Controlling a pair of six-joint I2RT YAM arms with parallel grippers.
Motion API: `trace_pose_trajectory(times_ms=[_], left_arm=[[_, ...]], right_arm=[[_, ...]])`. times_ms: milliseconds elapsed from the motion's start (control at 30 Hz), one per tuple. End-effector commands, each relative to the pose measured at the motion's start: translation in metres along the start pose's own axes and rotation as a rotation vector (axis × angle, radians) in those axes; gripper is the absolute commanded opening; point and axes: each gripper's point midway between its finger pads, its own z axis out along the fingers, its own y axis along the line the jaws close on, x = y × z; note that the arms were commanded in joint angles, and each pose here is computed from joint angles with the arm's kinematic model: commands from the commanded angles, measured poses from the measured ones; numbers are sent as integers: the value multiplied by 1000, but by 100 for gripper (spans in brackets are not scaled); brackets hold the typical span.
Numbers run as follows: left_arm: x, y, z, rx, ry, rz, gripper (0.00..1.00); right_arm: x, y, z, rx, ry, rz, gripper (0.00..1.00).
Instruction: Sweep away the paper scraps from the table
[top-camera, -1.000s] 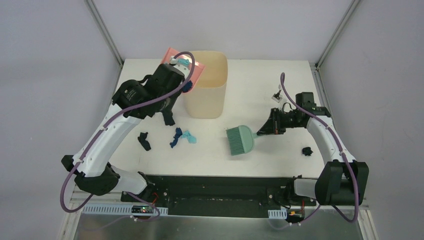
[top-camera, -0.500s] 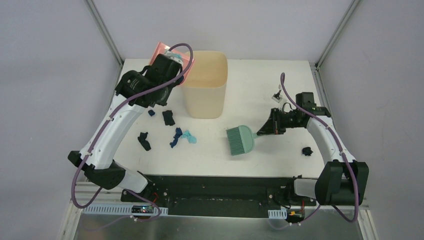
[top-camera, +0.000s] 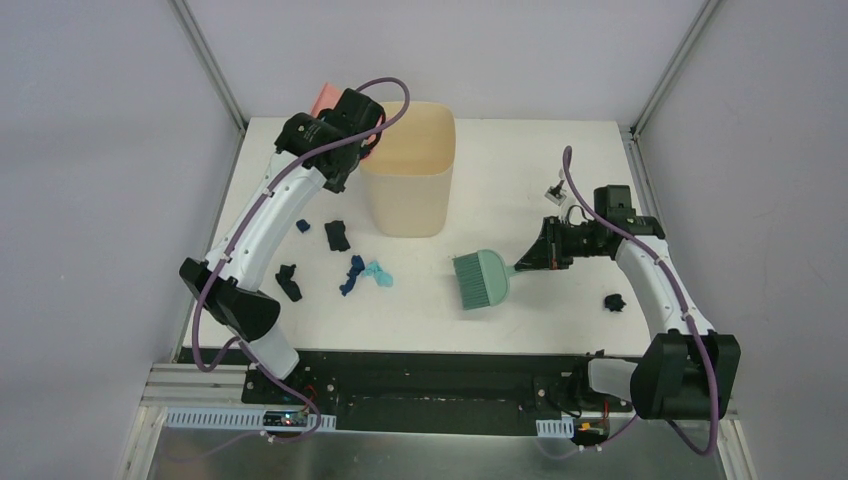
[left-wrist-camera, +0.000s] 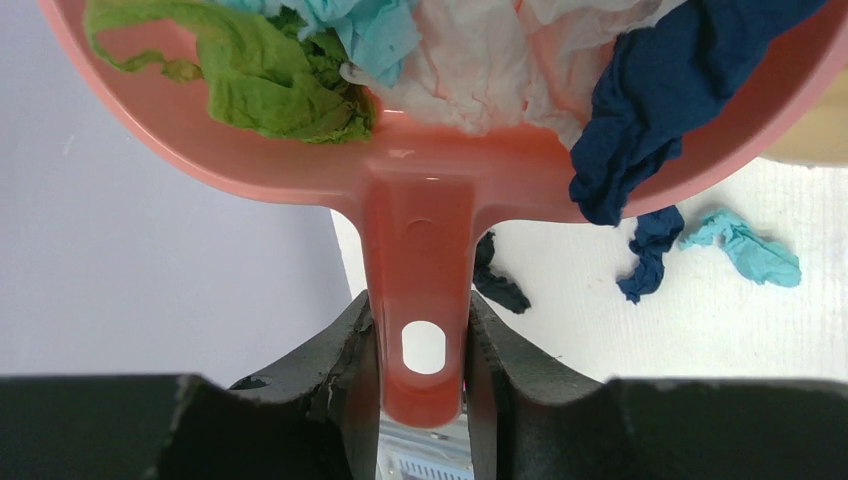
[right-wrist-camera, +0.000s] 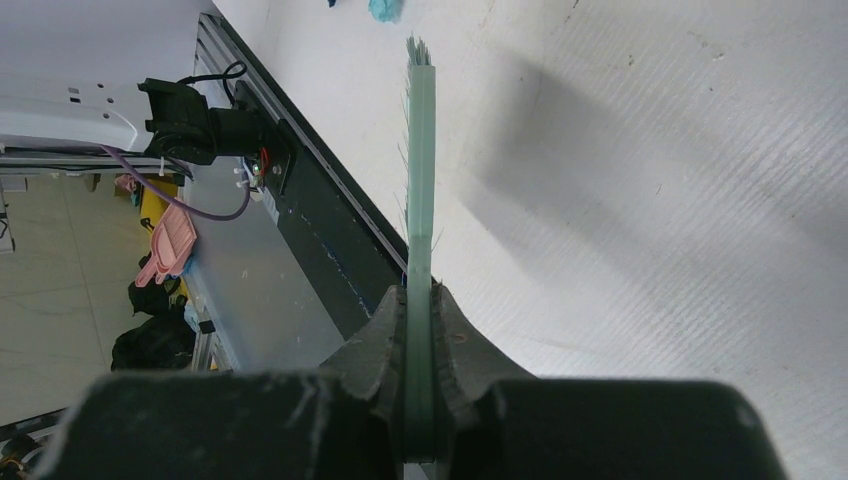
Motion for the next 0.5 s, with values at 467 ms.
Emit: trace_pose_trajectory(times_ms=[467], left_arm=[[-59, 52, 1, -272, -268, 103, 4]], right_arm=[[-7, 10, -8, -5, -46, -94, 0]])
